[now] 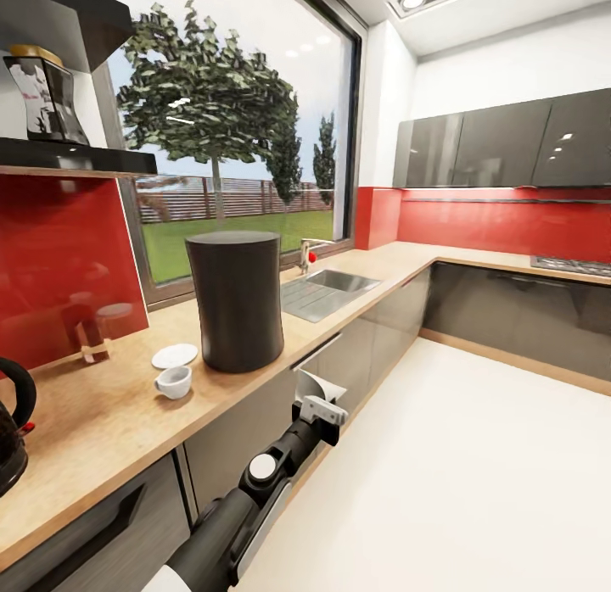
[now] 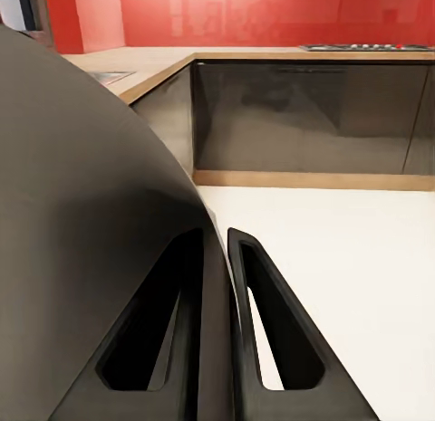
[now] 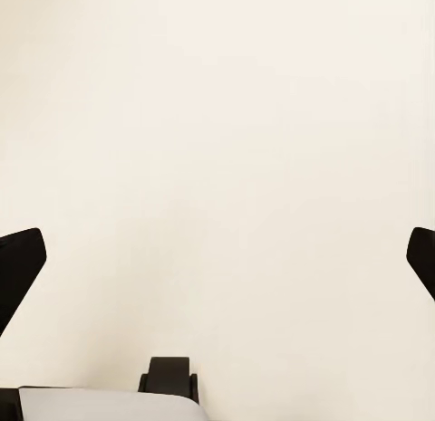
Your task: Set up a coffee station on the kitchen countertop: keep the coffee maker on the countertop, move the bottle of coffee from the kitchen shelf to the counter next to the coffee maker, place a paper coffee filter on top of the coffee maker, put the saucer next to the coffee maker with the coffee cup on the saucer, and place the electric kettle next to the coffee maker.
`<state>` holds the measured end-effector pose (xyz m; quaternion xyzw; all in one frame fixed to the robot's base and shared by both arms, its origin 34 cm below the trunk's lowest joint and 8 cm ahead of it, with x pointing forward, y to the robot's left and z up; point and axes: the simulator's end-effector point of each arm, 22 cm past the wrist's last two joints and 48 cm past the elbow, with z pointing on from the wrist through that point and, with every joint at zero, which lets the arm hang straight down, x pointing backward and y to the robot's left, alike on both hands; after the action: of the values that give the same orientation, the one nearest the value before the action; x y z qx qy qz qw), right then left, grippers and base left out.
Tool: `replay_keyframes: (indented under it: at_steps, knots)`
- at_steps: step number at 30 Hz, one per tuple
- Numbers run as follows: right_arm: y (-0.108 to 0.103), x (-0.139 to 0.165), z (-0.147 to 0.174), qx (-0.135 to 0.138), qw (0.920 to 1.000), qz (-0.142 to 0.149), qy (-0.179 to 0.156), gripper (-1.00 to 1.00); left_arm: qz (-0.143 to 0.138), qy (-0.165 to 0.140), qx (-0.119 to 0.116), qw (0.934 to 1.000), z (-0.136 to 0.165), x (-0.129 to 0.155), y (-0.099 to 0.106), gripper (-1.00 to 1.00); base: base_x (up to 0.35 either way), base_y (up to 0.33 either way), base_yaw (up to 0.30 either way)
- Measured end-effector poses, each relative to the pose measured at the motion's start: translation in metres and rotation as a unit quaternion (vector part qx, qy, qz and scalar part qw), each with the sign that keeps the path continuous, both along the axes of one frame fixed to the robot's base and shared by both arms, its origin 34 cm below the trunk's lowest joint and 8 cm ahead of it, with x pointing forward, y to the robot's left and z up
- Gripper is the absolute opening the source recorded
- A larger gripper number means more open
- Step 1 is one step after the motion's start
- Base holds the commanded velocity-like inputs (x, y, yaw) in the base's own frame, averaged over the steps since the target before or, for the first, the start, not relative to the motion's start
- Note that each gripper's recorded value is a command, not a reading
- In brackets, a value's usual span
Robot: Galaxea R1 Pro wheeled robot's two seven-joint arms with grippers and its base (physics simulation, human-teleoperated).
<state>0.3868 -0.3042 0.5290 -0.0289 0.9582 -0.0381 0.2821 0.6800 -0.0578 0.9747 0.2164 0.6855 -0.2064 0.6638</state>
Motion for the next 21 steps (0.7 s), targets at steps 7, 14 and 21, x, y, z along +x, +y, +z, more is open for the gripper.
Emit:
replay_keyframes:
  at_steps: [7,14,21]
  knots:
    - [0.0000,0.0000,0.0000,0.000,1.0000,0.000,0.000,1.00,0.000,0.000,0.000,1.0000,0.0000,0.0000,0.0000,-1.00,0.000,0.000,0.000]
    - [0.0000,0.0000,0.0000,0.000,1.0000,0.000,0.000,1.00,0.000,0.000,0.000,1.0000,0.0000,0.0000,0.0000,-1.00,0.000,0.000,-0.017]
    - [-0.0003,-0.0003,0.0001,0.000,1.0000,0.000,0.000,1.00,0.000,0.000,0.000,1.0000,0.0002,-0.0004,-0.0004,-1.00,0.085,0.000,-0.205]
